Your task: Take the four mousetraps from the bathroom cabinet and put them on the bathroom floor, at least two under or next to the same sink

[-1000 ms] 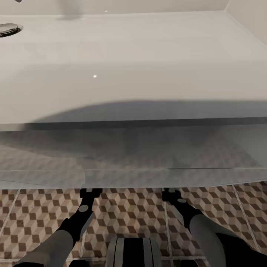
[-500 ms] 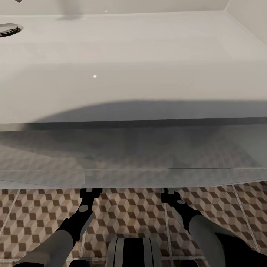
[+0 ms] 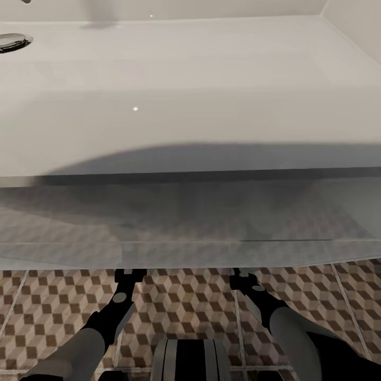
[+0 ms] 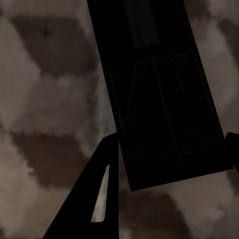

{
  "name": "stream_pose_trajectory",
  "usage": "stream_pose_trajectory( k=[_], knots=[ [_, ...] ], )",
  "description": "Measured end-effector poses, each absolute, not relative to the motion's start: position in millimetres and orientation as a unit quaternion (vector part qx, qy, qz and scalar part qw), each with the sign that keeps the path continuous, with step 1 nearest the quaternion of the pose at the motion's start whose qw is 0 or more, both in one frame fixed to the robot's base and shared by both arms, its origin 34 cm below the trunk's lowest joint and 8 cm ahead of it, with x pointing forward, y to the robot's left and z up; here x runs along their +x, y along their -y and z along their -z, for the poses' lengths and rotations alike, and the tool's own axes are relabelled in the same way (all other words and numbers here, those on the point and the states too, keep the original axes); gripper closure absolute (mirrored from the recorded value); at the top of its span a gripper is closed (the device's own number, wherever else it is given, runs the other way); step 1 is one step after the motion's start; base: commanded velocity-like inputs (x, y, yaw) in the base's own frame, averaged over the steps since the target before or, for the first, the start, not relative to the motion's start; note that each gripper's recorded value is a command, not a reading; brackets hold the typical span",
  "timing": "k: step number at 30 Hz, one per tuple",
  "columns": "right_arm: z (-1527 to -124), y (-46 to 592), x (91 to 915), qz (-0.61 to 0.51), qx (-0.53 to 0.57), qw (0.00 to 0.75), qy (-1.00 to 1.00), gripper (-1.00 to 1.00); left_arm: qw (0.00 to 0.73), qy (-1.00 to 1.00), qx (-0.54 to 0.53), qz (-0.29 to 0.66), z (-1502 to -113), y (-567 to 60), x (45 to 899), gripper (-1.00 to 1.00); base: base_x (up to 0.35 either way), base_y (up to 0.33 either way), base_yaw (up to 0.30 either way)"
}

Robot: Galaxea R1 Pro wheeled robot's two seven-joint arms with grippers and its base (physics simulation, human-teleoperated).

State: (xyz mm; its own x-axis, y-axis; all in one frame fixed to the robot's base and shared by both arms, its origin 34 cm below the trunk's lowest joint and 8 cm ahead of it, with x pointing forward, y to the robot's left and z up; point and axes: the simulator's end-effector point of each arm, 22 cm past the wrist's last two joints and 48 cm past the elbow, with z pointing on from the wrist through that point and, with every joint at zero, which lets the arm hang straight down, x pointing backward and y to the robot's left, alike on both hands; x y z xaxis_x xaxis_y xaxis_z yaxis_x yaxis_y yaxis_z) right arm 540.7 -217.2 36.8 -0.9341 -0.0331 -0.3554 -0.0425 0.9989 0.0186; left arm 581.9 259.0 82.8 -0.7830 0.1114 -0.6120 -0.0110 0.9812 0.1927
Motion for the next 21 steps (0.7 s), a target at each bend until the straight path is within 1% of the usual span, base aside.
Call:
stream_pose_trajectory(
  k=[21],
  knots=[
    [-38.8, 213.0, 545.9, -0.014, -0.025, 0.188, -0.982, 1.0, 0.325, -0.941, 0.022, -0.095, -81.5, -257.6, 578.9, 1.0, 0.0, 0.0, 0.0]
  ],
)
